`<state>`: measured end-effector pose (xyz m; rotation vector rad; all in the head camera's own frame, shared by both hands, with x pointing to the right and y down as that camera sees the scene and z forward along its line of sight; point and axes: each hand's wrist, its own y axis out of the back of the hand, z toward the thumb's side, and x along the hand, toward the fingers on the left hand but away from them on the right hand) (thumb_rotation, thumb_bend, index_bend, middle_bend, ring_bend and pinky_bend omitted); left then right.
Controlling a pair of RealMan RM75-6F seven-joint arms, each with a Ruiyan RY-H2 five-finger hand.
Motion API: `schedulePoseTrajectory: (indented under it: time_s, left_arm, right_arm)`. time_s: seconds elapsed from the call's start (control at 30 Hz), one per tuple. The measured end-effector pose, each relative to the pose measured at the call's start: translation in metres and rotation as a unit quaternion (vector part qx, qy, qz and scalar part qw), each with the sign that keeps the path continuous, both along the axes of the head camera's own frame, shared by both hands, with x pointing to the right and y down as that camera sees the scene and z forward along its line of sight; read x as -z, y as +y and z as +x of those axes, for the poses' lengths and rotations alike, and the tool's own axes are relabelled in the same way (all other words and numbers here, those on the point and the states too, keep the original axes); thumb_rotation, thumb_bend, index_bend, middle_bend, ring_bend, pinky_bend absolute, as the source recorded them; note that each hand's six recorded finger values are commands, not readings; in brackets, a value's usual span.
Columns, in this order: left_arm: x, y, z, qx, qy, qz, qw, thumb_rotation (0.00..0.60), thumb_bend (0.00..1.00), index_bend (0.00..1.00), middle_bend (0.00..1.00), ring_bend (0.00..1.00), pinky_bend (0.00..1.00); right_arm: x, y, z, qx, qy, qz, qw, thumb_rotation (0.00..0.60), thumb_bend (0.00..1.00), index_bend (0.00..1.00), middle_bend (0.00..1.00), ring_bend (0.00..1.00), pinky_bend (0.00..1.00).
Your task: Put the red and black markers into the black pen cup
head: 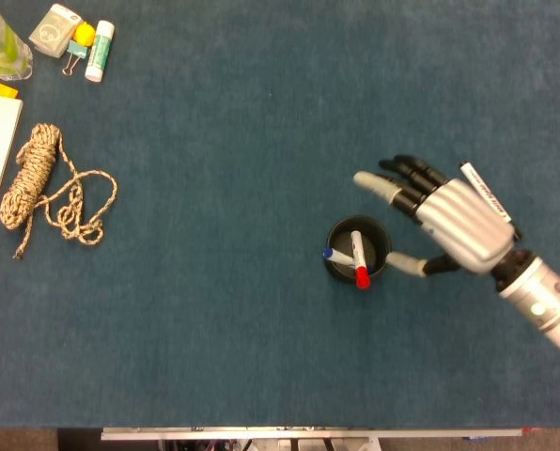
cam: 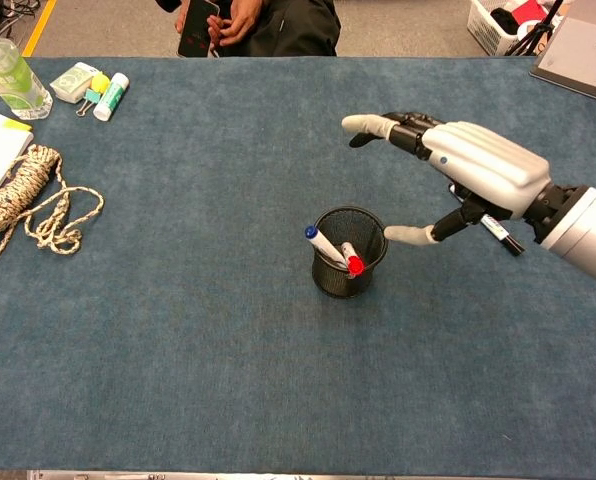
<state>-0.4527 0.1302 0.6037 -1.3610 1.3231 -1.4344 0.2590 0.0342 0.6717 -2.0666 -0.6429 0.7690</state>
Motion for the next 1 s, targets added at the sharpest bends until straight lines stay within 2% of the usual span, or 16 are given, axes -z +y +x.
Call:
schedulePoseTrajectory:
  time_s: [0.1, 0.2, 0.3, 0.43, 0.53, 0.83, 1.0]
  left_arm:
    - [0.0, 0.0, -0.001, 0.001, 0.0, 0.0, 1.0, 0.6, 0.47, 0.33, 0.31, 0.29, 0.13]
    - [-0.001, 0.0, -0.001, 0.001, 0.002, 0.001, 1.0, 0.6, 0.47, 0.33, 0.31, 0.29, 0.13]
    - [-0.003, 0.001, -0.002, 0.001, 0.003, 0.0, 1.0, 0.6, 0.47, 0.33, 0.31, 0.29, 0.13]
    - [-0.006, 0.0, -0.001, 0.0, 0.005, -0.004, 1.0, 0.6, 0.47, 0.33, 0.31, 0.29, 0.13]
    - [-0.007, -0.001, 0.0, -0.002, 0.006, -0.004, 1.0, 0.6, 0.47, 0.33, 0.31, 0.29, 0.13]
    - [-0.009, -0.001, -0.001, 0.0, 0.008, -0.008, 0.9999, 0.6, 0.47, 0.33, 0.31, 0.29, 0.13]
    - [-0.01, -0.002, -0.001, 0.0, 0.008, -0.008, 0.9999, 0.6, 0.47, 0.33, 0.31, 0.29, 0.13]
  right_arm:
    - [0.003, -0.012, 0.016, 0.005, 0.037, 0.034, 0.9987, 0.6, 0.18, 0.09, 0.18, 0.07, 0.07]
    - [0.002, -0.025, 0.036, 0.016, 0.09, 0.067, 0.9935, 0.6, 0.18, 0.12, 0.19, 0.07, 0.07]
    - [-0.004, -0.035, 0.06, 0.038, 0.156, 0.089, 0.983, 0.6, 0.14, 0.14, 0.2, 0.07, 0.07]
    - [-0.012, -0.042, 0.088, 0.083, 0.24, 0.112, 0.9607, 0.6, 0.11, 0.16, 0.2, 0.07, 0.07]
    - [-0.017, -0.042, 0.101, 0.11, 0.277, 0.117, 0.9476, 0.6, 0.1, 0.18, 0.2, 0.07, 0.07]
    - [-0.037, -0.032, 0.126, 0.154, 0.324, 0.121, 0.9254, 0.6, 0.06, 0.19, 0.21, 0.07, 0.07]
    - [-0.051, -0.029, 0.136, 0.154, 0.333, 0.123, 0.9221, 0.6, 0.04, 0.19, 0.21, 0.07, 0.06]
